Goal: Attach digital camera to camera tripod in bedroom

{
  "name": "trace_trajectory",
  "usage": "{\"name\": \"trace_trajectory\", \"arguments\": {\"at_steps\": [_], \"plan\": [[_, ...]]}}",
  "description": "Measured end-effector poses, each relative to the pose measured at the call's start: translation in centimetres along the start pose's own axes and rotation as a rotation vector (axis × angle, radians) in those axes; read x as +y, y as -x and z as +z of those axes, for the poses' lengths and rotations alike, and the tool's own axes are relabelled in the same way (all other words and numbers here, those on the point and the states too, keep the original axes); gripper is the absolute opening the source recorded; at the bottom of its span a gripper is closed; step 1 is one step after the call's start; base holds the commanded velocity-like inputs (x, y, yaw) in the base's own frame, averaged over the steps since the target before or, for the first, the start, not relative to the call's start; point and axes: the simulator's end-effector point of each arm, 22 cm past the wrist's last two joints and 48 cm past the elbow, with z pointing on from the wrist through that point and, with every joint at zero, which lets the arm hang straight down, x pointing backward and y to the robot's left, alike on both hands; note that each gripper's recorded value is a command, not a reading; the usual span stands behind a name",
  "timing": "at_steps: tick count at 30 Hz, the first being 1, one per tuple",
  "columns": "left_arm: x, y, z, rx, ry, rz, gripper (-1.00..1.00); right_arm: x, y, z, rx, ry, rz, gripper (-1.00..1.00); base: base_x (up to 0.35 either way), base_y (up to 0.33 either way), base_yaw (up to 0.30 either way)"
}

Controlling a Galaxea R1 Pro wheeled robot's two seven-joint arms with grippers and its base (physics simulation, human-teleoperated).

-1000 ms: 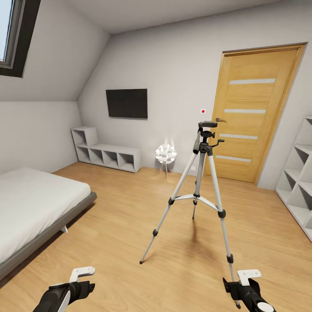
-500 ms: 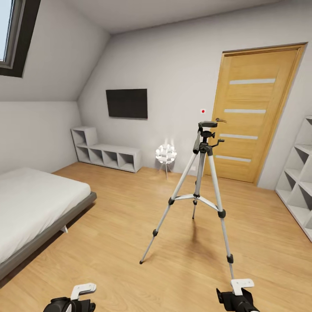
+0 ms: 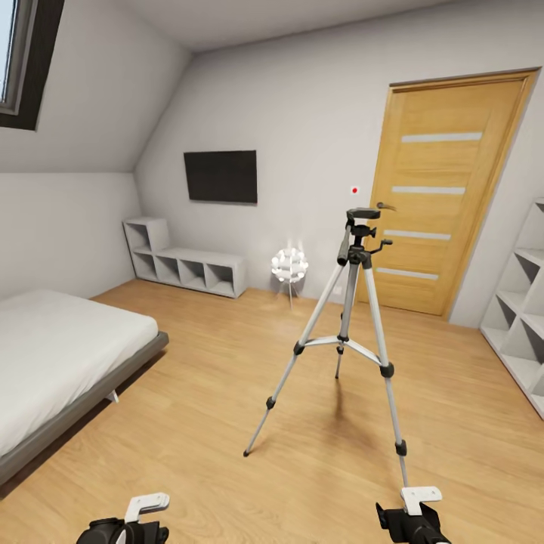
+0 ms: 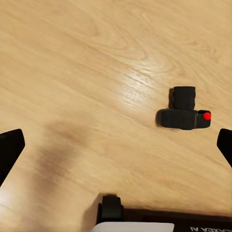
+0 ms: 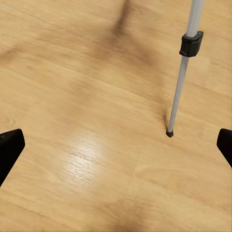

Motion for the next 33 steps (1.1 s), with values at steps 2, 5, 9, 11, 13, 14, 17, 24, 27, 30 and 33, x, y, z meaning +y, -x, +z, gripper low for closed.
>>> {"name": "trace_trajectory", "arguments": {"at_steps": [2,5,9,11,13,14,17,24,27,30,33], "plan": [[-0.2,0.0,0.0,0.0,-0.002,0.001,1.0,0.0,-0.1,0.0,0.001,0.0,0.0,1.0,0.0,0.0,0.0],[-0.7,0.0,0.1,-0.001,-0.009,0.004,1.0,0.0,-0.1,0.0,0.002,0.0,0.0,1.0,0.0,0.0,0.0],[-1.2,0.1,0.0,-0.004,-0.014,0.007,1.0,0.0,-0.1,0.0,0.003,0.0,0.0,1.0,0.0,0.0,0.0],[-1.3,0.3,0.0,-0.009,-0.014,0.008,1.0,0.0,-0.2,0.0,0.003,0.0,0.0,1.0,0.0,0.0,0.0],[-1.4,0.6,-0.1,-0.015,-0.014,0.009,1.0,0.0,-0.2,0.0,0.003,0.0,0.0,1.0,0.0,0.0,0.0],[-1.5,0.8,-0.2,-0.019,-0.014,0.009,1.0,0.0,-0.2,0.0,0.003,0.0,0.0,1.0,0.0,0.0,0.0],[-2.0,1.5,-0.4,-0.036,-0.02,0.01,1.0,0.0,-0.2,0.0,0.004,0.0,0.0,1.0,0.0,0.0,0.0],[-3.0,2.0,-0.6,-0.047,-0.032,0.01,1.0,0.0,-0.2,0.0,0.004,0.0,0.0,1.0,0.0,0.0,0.0],[-3.1,2.1,-0.6,-0.048,-0.033,0.01,1.0,0.0,-0.2,0.0,0.004,0.0,0.0,1.0,0.0,0.0,0.0],[-3.2,2.1,-0.6,-0.048,-0.033,0.01,1.0,0.0,-0.2,0.0,0.004,-0.001,0.0,1.0,0.0,0.0,0.0],[-3.6,2.1,-0.3,-0.052,-0.038,0.01,1.0,0.0,-0.5,0.4,0.004,-0.001,0.0,1.0,0.0,0.0,0.0]]}}
